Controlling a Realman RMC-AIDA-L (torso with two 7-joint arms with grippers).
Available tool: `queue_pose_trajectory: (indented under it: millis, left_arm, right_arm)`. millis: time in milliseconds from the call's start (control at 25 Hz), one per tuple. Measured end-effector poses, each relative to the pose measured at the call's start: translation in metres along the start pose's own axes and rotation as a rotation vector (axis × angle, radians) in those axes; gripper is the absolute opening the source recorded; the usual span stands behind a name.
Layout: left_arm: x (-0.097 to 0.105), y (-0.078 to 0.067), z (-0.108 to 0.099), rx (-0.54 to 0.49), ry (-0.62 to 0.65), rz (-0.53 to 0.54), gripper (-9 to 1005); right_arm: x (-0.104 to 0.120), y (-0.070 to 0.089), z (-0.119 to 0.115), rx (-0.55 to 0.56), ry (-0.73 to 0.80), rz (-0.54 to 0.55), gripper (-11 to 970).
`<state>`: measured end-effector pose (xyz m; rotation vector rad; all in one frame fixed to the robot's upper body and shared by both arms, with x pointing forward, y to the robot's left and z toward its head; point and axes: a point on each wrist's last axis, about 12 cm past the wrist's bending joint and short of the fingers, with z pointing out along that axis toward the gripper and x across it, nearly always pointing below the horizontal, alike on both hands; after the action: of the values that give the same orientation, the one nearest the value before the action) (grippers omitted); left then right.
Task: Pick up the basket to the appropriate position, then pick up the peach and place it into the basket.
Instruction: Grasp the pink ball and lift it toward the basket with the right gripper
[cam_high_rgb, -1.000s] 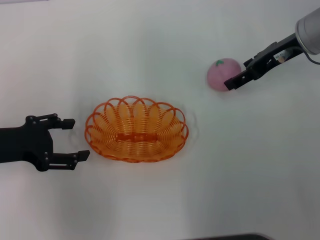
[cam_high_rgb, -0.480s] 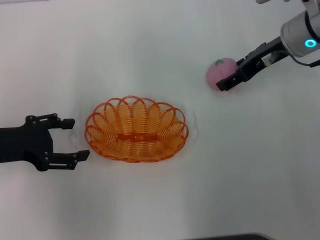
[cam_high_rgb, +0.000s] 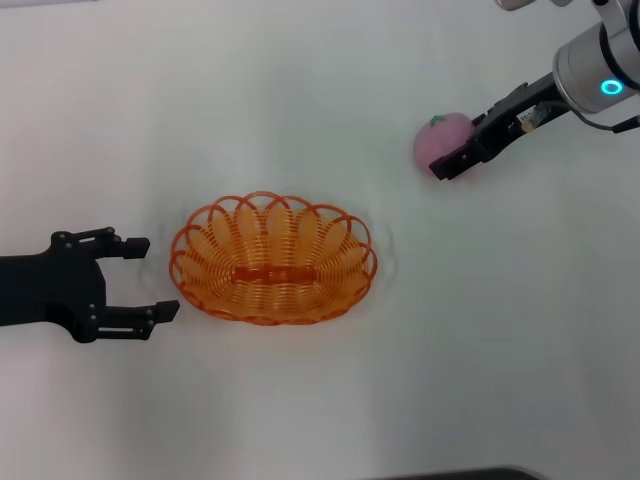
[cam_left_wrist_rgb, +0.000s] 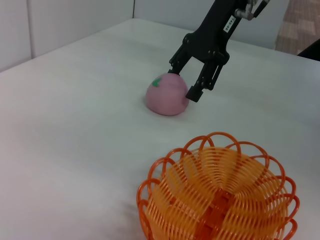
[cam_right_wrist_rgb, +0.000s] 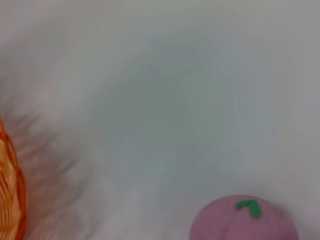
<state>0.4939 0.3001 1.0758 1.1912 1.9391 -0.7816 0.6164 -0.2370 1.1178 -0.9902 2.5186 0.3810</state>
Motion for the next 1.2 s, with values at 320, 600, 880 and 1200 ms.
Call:
queue_pose_trajectory:
  millis: [320, 600, 880, 1200]
  left_arm:
    - [0.0006, -0.0003, -0.0002, 0.000, 0.000, -0.002, 874]
    - [0.0013, -0.0007, -0.0005, -0.001, 0.001, -0.004, 875]
    - [0.0026, -0.0011, -0.0013, -0.002, 0.002, -0.007, 875]
    - [0.0035, -0.0014, -0.0019, -0.004, 0.002, -0.010, 875]
  right_arm:
    - [0.0016, -0.0043, 0.0007, 0.034, -0.001, 0.016, 881]
    - [0.0020, -0.0048, 0.0027, 0.039, 0.003, 0.016, 880]
    - [0.0012, -0.0038, 0.0038, 0.041, 0.009, 0.009, 879]
    - [0.0011, -0.0038, 0.0036, 0.042, 0.009, 0.009, 608]
